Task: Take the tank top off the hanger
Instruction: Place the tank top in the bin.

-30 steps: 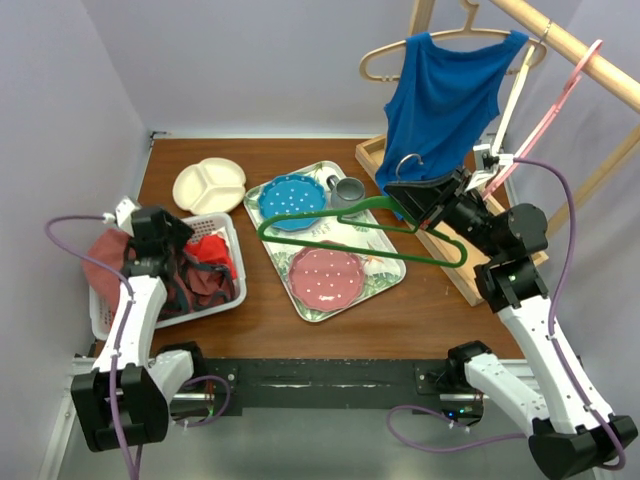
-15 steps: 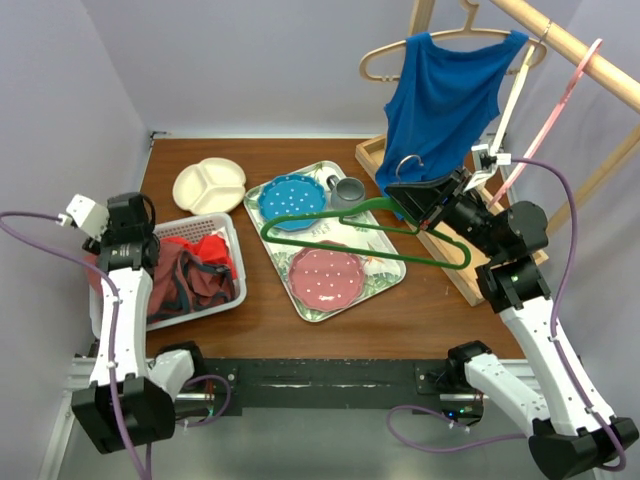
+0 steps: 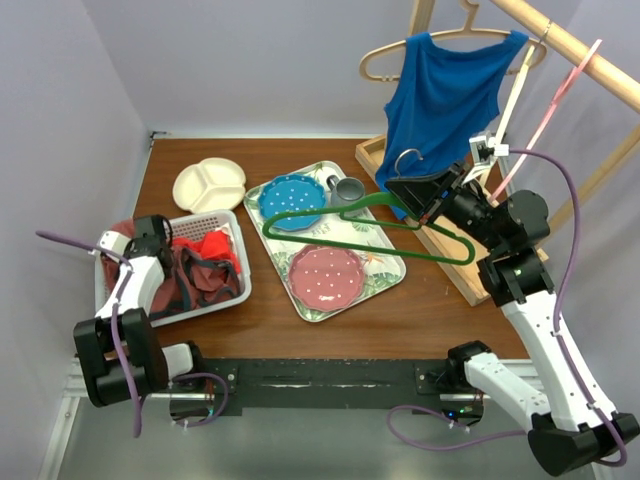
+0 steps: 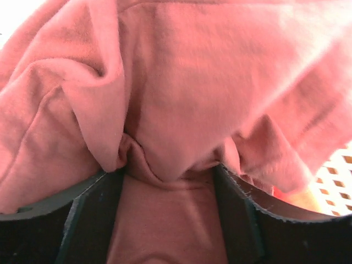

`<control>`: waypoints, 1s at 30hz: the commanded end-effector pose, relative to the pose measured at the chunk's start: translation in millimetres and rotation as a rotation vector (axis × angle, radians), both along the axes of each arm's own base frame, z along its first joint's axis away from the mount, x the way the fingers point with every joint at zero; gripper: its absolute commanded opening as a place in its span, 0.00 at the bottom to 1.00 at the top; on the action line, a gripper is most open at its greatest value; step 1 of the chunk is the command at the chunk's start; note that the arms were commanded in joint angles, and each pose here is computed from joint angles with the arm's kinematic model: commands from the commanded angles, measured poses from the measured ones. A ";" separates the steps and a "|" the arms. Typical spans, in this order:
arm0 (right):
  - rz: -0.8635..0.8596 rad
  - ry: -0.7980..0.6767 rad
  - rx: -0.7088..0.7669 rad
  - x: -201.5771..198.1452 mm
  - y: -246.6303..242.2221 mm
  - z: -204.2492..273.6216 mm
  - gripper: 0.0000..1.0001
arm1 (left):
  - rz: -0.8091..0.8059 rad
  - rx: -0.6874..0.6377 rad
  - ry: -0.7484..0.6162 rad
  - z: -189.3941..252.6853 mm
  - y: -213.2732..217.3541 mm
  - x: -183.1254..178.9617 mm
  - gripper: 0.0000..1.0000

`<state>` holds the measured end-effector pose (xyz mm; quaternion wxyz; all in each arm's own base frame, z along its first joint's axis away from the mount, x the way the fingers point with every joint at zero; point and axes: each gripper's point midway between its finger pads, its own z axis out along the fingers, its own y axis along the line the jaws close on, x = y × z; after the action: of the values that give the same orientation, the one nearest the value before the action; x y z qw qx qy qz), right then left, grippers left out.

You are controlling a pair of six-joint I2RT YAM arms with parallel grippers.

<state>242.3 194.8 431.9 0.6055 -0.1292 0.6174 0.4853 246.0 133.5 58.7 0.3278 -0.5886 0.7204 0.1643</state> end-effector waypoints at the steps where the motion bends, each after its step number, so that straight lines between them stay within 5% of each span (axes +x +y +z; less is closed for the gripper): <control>1: -0.026 -0.076 0.005 -5.2 -4.6 24.5 0.00 | 0.008 0.013 -0.030 48.6 1.6 5.2 0.75; 11: -0.038 -0.047 0.001 2.3 -4.4 22.3 0.00 | 0.001 0.281 -0.187 167.2 33.4 14.6 0.99; 17: -0.025 -0.059 0.011 -1.8 -3.3 28.2 0.00 | -0.019 0.392 -0.057 157.5 59.3 43.7 0.93; 23: -0.010 -0.064 0.022 -5.6 -1.6 29.1 0.00 | 0.004 0.364 0.159 118.2 76.7 76.2 0.91; 30: -0.019 -0.074 0.008 -5.7 -2.7 29.2 0.00 | -0.035 0.356 0.203 99.3 81.0 95.5 0.86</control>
<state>248.8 194.6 430.6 0.6042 -0.1231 0.6282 0.4745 338.5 205.4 142.7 0.3383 -0.4904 0.7353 0.3232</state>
